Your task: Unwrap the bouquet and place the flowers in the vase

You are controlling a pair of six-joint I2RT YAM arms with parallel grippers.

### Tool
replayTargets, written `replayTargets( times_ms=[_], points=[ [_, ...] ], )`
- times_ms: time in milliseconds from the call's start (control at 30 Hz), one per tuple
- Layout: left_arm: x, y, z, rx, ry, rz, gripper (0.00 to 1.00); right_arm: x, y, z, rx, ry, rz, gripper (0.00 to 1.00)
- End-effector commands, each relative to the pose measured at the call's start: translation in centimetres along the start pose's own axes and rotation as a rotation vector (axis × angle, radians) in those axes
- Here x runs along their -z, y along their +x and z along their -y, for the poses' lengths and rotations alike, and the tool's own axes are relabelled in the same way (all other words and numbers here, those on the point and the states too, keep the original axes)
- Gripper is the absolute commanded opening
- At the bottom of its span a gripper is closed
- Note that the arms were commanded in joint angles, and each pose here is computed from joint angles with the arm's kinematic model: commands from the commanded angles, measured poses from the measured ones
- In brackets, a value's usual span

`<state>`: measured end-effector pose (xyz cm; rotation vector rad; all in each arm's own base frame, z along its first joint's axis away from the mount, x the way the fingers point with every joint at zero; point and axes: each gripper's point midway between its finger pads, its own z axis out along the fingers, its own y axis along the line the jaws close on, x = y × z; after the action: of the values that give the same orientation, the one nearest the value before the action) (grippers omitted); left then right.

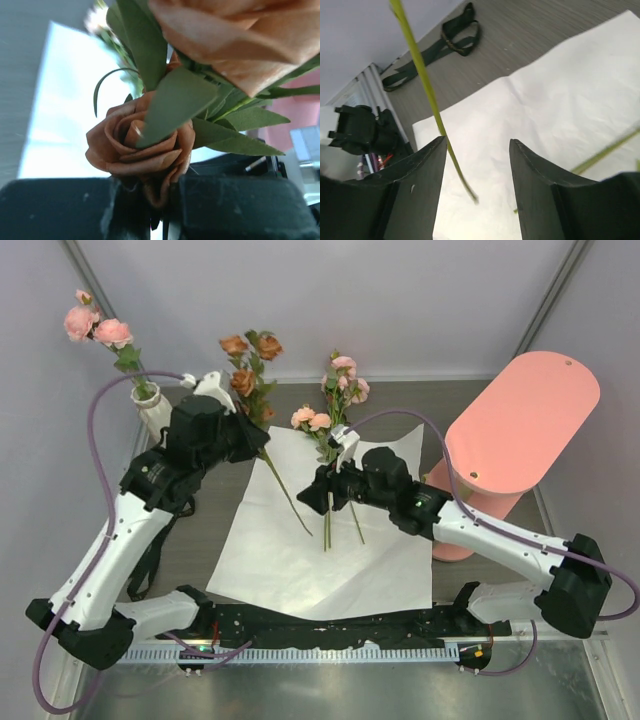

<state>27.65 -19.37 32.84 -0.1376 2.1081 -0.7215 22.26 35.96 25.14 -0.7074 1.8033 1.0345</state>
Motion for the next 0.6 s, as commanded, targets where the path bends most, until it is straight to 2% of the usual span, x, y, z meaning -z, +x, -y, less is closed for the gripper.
replayTargets(
  times_ms=[0,133,300,400,467,500,567],
  points=[
    [5.6,-9.3,-4.7,-0.218,-0.384,0.305,0.00,4.1,-4.3,2.7,-0.034,0.210,0.113,0.63],
    [8.3,-16.1,-5.5,-0.280,-0.592,0.497,0.00,7.2,-5.6,3.5,0.024,0.287,0.169,0.66],
    [11.9,-24.1,-5.3,-0.234,-0.723,0.731,0.00,9.2,-5.0,4.1,0.072,0.325,0.160,0.66],
    [13.8,-27.4,-5.8,-0.210,-0.842,0.868,0.00,9.6,-4.1,3.8,0.053,0.311,0.141,0.66],
    [14.7,-28.4,-6.5,-0.235,-0.942,0.903,0.00,9.8,-3.7,3.1,0.026,0.275,0.142,0.66],
    [15.5,-29.6,-6.3,-0.197,-0.948,0.978,0.00,9.7,-3.0,3.1,0.015,0.266,0.136,0.66],
    [15.9,-30.2,-7.0,-0.213,-1.021,0.996,0.00,9.8,-2.1,2.8,-0.016,0.241,0.128,0.66]
  ],
)
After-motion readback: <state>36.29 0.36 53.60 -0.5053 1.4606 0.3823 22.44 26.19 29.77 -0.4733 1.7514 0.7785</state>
